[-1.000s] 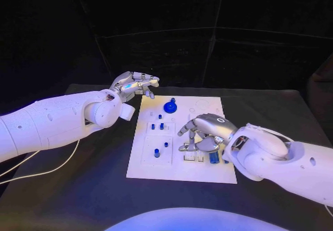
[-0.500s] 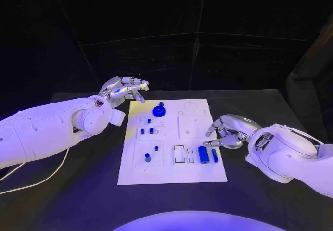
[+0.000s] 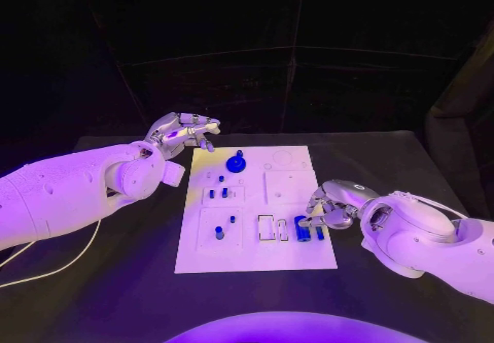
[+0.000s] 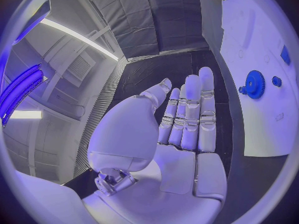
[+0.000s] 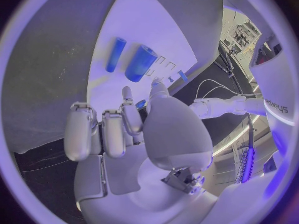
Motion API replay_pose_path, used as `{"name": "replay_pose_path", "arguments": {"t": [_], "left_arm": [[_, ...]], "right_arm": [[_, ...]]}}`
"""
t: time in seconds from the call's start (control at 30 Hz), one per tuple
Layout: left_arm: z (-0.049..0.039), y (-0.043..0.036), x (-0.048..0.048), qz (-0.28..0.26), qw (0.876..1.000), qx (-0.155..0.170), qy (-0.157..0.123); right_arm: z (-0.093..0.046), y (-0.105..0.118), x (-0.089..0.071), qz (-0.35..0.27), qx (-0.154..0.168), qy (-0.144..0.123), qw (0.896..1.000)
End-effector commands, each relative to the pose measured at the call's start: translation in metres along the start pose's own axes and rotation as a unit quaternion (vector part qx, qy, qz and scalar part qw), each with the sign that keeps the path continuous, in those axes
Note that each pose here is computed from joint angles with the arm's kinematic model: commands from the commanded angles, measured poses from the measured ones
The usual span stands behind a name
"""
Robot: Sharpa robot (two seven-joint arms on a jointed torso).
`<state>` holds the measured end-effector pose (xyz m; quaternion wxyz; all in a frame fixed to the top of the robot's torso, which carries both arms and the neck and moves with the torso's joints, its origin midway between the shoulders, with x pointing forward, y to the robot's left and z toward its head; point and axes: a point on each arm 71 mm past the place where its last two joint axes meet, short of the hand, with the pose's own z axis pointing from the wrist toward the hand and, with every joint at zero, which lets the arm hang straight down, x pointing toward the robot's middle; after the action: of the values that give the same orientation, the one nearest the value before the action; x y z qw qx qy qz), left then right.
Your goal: Assemble the parts on the task board
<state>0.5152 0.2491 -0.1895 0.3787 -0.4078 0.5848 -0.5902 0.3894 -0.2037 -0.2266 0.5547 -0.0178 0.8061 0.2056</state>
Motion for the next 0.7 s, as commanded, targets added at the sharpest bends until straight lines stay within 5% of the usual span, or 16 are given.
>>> {"name": "replay_pose_path", "arguments": {"t": [0.03, 0.7], "left_arm": [[0.0001, -0.0020, 0.0005, -0.002, 1.000, 0.006, 0.001], [-0.0005, -0.0018, -0.0001, -0.003, 1.000, 0.004, 0.003]], "right_arm": [[0.001, -0.001, 0.005, -0.020, 0.012, 0.011, 1.000], [0.009, 0.003, 0.027, -0.031, 0.022, 0.037, 0.999]]}}
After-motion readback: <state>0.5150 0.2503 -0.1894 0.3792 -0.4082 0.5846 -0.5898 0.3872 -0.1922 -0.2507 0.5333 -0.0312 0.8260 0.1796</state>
